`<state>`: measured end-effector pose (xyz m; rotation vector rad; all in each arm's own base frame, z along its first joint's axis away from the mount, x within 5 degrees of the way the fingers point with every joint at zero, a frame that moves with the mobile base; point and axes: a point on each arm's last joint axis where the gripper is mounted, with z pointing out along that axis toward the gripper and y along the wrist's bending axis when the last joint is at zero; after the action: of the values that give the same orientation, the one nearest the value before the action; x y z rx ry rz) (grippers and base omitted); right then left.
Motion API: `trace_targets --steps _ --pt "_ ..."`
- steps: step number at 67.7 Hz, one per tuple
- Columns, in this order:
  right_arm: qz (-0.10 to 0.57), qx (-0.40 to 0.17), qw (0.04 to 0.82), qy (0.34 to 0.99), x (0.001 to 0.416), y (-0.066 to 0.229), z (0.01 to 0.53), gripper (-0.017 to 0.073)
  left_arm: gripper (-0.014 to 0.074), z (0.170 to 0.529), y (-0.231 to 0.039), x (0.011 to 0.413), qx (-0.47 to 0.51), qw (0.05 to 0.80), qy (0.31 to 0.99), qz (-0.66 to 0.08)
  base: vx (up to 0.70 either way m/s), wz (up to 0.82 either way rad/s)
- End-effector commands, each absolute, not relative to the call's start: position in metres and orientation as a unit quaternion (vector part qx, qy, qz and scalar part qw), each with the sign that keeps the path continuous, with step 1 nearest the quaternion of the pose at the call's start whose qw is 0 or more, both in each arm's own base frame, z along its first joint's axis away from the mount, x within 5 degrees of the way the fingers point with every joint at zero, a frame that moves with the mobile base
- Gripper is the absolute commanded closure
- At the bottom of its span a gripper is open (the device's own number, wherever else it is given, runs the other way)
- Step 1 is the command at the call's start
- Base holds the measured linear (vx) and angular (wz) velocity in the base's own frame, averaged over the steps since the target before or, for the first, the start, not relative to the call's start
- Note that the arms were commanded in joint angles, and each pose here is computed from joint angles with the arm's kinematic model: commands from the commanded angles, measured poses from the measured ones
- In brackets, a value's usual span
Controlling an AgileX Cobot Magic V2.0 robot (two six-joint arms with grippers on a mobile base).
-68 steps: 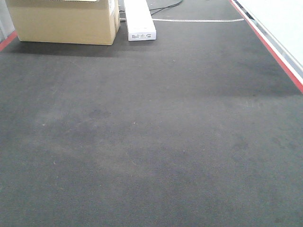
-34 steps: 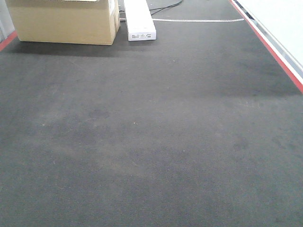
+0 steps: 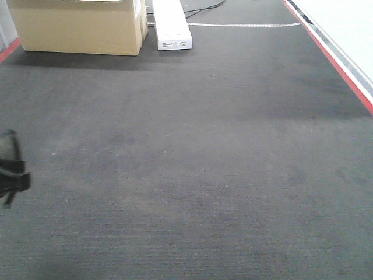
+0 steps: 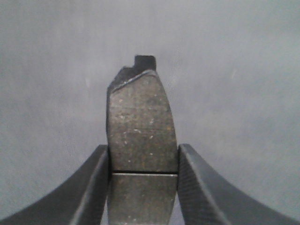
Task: Move and align brake pads A on conveyor
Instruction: 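Lower the left gripper with its brake pad onto the belt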
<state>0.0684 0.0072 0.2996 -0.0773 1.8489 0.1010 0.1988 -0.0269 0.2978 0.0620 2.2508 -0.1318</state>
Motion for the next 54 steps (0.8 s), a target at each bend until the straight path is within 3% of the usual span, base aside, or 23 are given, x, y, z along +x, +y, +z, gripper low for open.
trace_targets --steps 1,17,30,54 --pt "0.044 -0.037 0.645 0.762 0.07 0.008 0.317 0.0569 0.0572 0.303 -0.032 0.228 0.022 0.424 0.904 -0.057 0.0 0.0" --pt "0.044 -0.037 0.645 0.762 0.07 0.008 0.317 0.0569 0.0559 0.255 -0.038 0.278 0.009 0.323 0.945 -0.053 0.0 0.0" --pt "0.044 -0.037 0.645 0.762 0.07 0.008 0.317 0.0569 0.0496 0.221 -0.042 0.304 0.0 0.269 0.962 -0.048 0.0 0.0" --pt "0.044 -0.037 0.645 0.762 0.07 0.008 0.317 0.0569 0.0236 0.183 -0.045 0.331 -0.001 0.197 0.98 -0.04 0.0 0.0"
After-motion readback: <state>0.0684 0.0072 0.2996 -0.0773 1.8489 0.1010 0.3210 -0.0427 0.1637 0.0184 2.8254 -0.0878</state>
